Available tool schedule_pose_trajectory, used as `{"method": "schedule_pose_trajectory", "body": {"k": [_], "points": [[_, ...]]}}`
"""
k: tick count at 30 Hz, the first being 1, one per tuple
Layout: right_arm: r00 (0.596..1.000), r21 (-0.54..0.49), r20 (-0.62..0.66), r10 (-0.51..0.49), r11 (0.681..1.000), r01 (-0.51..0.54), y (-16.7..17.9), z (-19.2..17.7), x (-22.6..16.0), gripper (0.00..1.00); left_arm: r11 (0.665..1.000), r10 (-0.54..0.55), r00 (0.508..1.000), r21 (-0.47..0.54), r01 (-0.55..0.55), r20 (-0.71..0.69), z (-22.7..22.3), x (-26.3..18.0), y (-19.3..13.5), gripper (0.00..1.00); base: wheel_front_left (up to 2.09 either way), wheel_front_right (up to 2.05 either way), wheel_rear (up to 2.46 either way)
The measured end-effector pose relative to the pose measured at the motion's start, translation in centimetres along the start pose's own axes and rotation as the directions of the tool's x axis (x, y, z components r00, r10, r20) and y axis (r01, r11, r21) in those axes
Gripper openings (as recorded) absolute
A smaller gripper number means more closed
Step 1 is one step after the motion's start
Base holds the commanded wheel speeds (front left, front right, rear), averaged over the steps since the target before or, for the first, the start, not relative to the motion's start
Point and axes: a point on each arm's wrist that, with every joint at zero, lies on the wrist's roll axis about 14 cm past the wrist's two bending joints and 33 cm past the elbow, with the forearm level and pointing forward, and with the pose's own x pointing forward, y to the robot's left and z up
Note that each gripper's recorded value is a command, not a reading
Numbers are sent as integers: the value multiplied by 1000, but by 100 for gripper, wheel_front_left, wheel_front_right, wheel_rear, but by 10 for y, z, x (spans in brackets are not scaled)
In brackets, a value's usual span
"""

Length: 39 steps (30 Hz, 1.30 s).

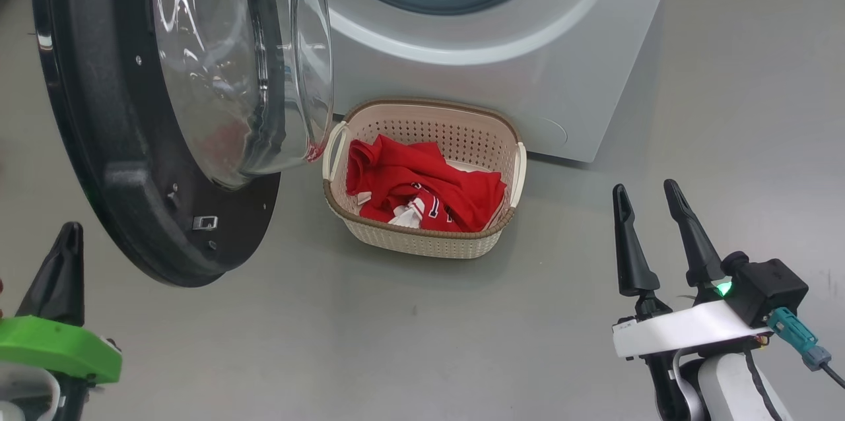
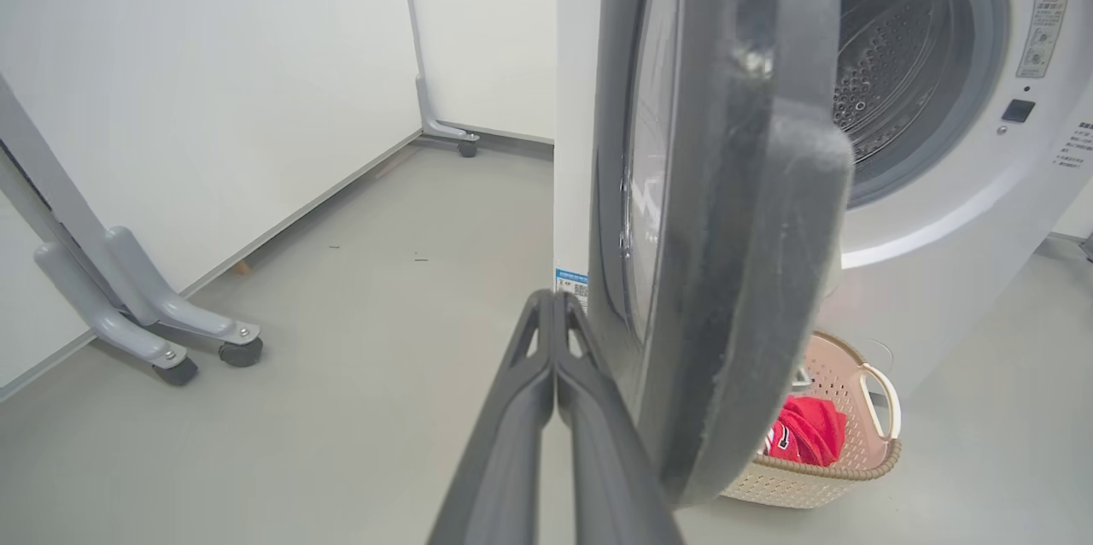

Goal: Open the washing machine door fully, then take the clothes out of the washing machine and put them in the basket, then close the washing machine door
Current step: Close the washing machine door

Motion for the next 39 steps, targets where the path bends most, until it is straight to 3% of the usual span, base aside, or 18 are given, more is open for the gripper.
{"method": "schedule_pose_trajectory", "body": {"k": [6,8,9,39], "points": [[1000,4,-3,0,1000,0,0,-2,0,100,1000,15,1000,-7,-15,11,-11,-4,3,0,0,0,0],[1000,6,-5,0,1000,0,0,-2,0,100,1000,-1,1000,-12,1,18,-14,-4,-4,40,0,0,0],[1000,6,-5,-1,1000,1,-1,-2,0,100,1000,-5,1000,-7,6,26,-14,-4,-5,100,0,0,0],[1000,6,-1,10,1000,-10,3,-1,2,100,999,37,998,23,-38,43,-35,-18,12,100,0,0,0]]}}
